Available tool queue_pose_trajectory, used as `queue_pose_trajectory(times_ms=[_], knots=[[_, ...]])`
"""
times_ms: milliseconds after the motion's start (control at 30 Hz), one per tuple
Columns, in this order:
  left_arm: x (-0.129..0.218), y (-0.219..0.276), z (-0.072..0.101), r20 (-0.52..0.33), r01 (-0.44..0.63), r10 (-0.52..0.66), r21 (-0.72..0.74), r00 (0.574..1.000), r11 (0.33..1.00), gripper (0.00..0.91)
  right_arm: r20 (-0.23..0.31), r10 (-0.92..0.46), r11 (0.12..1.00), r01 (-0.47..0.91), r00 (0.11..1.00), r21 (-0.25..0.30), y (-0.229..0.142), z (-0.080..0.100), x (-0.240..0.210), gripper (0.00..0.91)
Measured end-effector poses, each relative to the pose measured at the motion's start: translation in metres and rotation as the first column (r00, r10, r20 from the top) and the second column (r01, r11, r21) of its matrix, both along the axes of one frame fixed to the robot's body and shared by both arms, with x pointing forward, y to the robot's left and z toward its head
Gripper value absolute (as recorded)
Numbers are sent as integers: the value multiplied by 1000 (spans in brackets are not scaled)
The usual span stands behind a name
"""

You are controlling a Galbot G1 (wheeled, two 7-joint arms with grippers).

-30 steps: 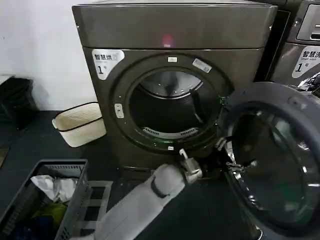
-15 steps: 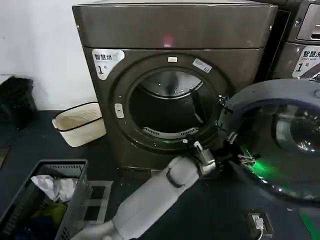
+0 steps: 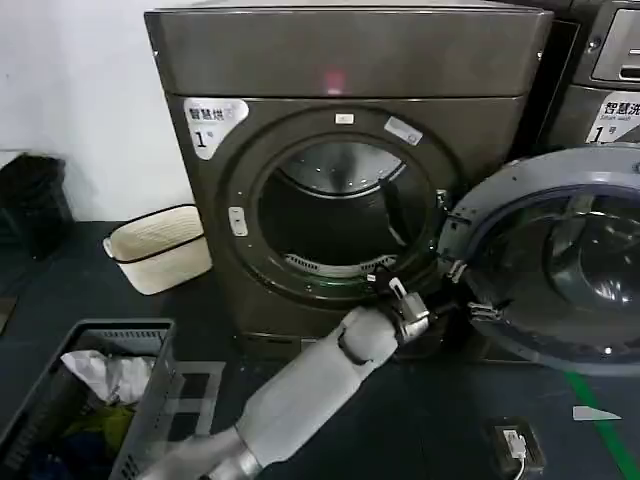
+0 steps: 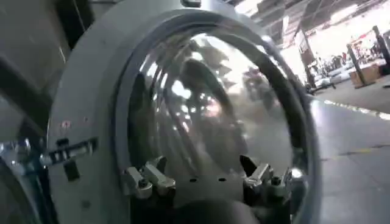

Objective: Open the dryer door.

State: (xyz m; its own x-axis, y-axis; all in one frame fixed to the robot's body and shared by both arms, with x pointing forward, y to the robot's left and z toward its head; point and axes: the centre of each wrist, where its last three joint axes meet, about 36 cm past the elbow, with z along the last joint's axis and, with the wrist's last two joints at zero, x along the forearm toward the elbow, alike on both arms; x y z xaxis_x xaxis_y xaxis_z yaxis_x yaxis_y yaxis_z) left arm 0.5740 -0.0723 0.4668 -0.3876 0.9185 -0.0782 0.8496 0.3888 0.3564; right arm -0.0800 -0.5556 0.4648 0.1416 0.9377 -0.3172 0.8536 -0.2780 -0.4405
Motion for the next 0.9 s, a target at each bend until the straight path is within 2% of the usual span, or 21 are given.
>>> queue_pose_trajectory(times_ms=[167, 300, 500, 633, 900], knots=[[0, 1, -8, -22, 4, -3, 17, 1000, 1000, 907, 13, 17, 1000, -17, 1000, -2, 3, 1, -2, 907], [-8, -3, -6, -67, 30, -29, 10, 997, 1000, 907, 28, 34, 999, -34, 999, -4, 5, 5, 0, 907], [-38, -14, 16, -108, 112, -117, -54, 987, 992, 907, 74, 63, 998, -65, 995, 14, 6, 3, 6, 907], [-58, -16, 39, -124, 149, -164, -120, 979, 982, 907, 90, 90, 996, -91, 992, 15, 7, 3, 9, 907], [-80, 49, 53, -155, 124, -143, -128, 977, 984, 907, 114, 169, 983, -175, 979, 47, 7, 9, 7, 907]])
